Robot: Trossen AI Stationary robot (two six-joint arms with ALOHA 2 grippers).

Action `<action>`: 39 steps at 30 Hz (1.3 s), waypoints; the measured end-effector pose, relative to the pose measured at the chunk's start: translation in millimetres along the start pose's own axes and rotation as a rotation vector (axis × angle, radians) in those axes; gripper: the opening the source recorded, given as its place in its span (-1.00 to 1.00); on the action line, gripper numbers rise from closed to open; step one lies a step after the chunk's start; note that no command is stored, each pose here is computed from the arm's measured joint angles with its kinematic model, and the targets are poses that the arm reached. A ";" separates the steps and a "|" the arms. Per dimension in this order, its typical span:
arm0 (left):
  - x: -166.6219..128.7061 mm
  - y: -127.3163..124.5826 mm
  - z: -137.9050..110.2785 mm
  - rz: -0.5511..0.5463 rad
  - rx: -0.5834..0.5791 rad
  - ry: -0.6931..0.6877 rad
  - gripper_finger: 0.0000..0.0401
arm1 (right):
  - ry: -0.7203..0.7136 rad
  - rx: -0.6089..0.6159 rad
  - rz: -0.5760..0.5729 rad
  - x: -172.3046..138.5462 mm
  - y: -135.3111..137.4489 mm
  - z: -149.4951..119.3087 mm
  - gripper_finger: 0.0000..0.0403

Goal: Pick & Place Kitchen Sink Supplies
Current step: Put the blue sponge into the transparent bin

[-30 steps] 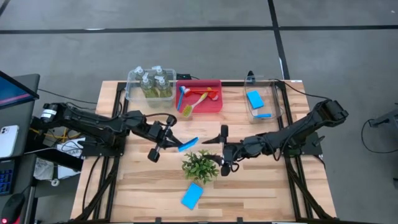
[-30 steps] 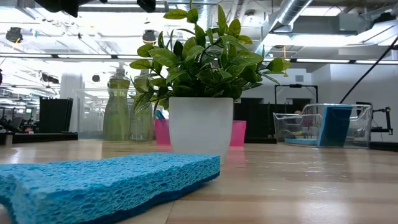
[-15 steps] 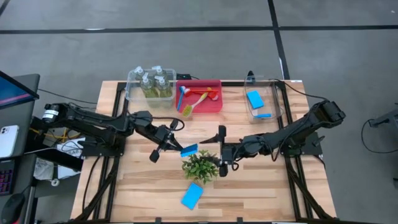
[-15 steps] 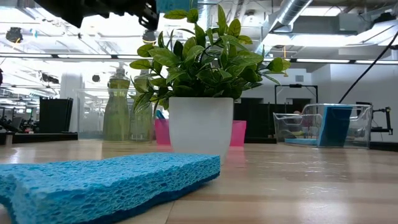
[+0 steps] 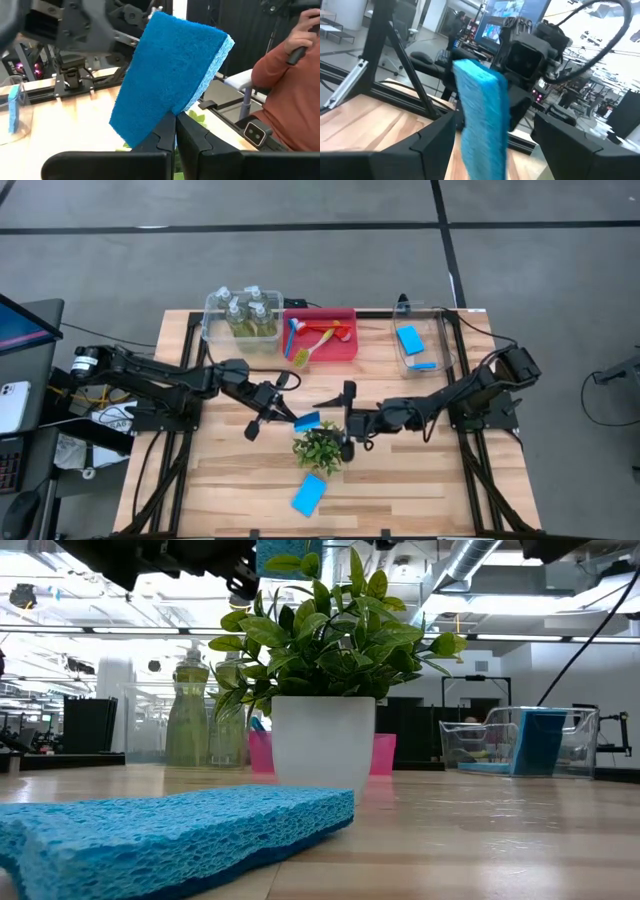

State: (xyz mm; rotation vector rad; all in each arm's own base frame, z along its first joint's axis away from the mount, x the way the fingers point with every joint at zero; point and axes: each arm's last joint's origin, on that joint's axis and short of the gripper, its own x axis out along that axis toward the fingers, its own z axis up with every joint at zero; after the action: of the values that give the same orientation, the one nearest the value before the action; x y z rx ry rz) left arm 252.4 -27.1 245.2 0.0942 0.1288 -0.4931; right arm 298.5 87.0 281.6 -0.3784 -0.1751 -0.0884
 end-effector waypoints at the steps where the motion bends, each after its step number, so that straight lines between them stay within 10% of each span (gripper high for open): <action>1: -0.4 1.0 -0.1 0.004 -0.001 0.000 -0.96 | -0.002 0.001 0.000 0.0 0.0 0.2 0.30; 10: -2.1 5.0 -0.6 0.022 -0.006 0.001 -0.96 | -0.002 -0.003 0.003 -0.3 0.9 0.5 0.07; 18: -2.0 5.1 -0.2 0.023 -0.003 -0.003 -0.96 | 0.026 -0.046 0.017 -0.3 2.2 -2.3 -0.90; 27: -2.0 5.9 5.6 0.049 0.060 -0.057 -0.92 | 0.024 -0.052 0.016 -0.3 1.7 -1.3 -0.96; 39: -2.9 10.4 8.7 0.197 0.071 -0.074 -0.39 | 0.080 -0.090 -0.046 -2.3 -0.5 -2.0 -0.98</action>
State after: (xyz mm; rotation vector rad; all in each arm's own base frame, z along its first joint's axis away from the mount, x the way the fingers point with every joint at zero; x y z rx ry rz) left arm 255.7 -17.7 254.8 0.1559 0.0287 -0.3045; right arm 296.5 85.9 279.5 -0.4594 -0.1007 -0.1573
